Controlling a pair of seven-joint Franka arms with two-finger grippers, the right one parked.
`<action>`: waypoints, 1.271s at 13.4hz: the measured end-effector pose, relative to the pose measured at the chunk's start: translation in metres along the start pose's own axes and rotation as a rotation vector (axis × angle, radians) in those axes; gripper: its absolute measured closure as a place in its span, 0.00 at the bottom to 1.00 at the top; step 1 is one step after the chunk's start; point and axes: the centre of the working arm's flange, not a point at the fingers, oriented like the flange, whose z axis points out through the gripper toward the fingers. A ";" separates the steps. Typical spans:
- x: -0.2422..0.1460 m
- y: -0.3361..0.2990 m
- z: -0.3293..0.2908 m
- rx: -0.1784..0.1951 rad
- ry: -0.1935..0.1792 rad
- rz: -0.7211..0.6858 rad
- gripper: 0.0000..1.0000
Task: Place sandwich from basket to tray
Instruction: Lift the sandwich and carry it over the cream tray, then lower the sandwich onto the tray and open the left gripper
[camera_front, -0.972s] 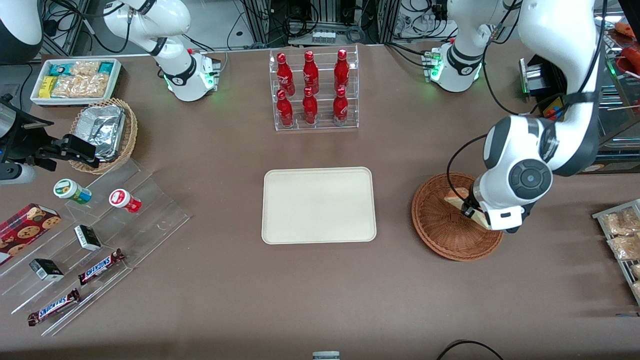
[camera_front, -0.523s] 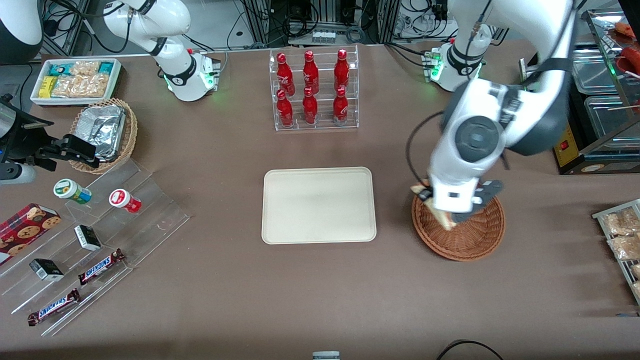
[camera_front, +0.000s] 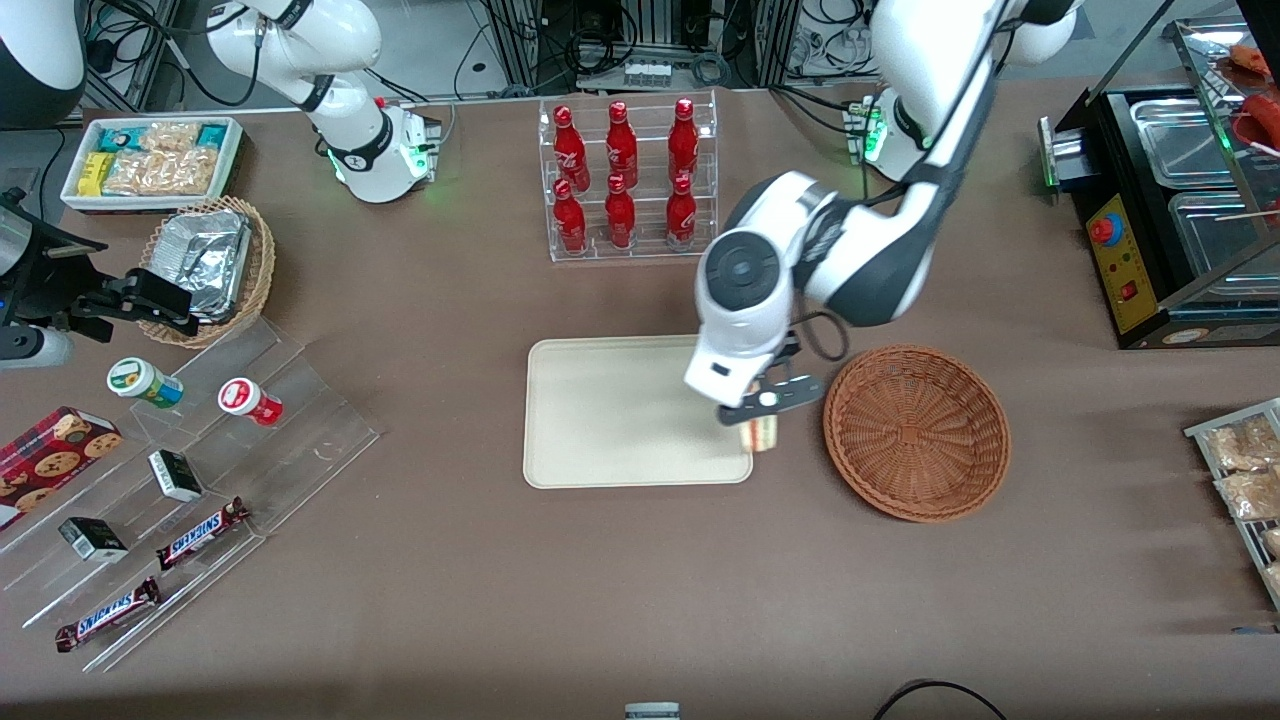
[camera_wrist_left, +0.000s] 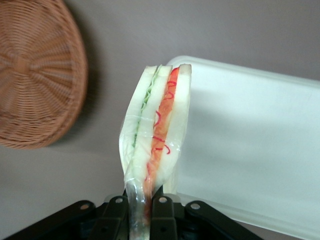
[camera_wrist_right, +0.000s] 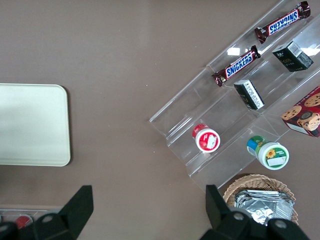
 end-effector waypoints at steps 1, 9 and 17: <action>-0.002 0.012 0.019 0.000 0.000 0.021 0.85; -0.015 0.060 0.094 0.021 0.023 0.114 0.85; -0.028 0.086 0.100 0.011 0.034 0.150 0.85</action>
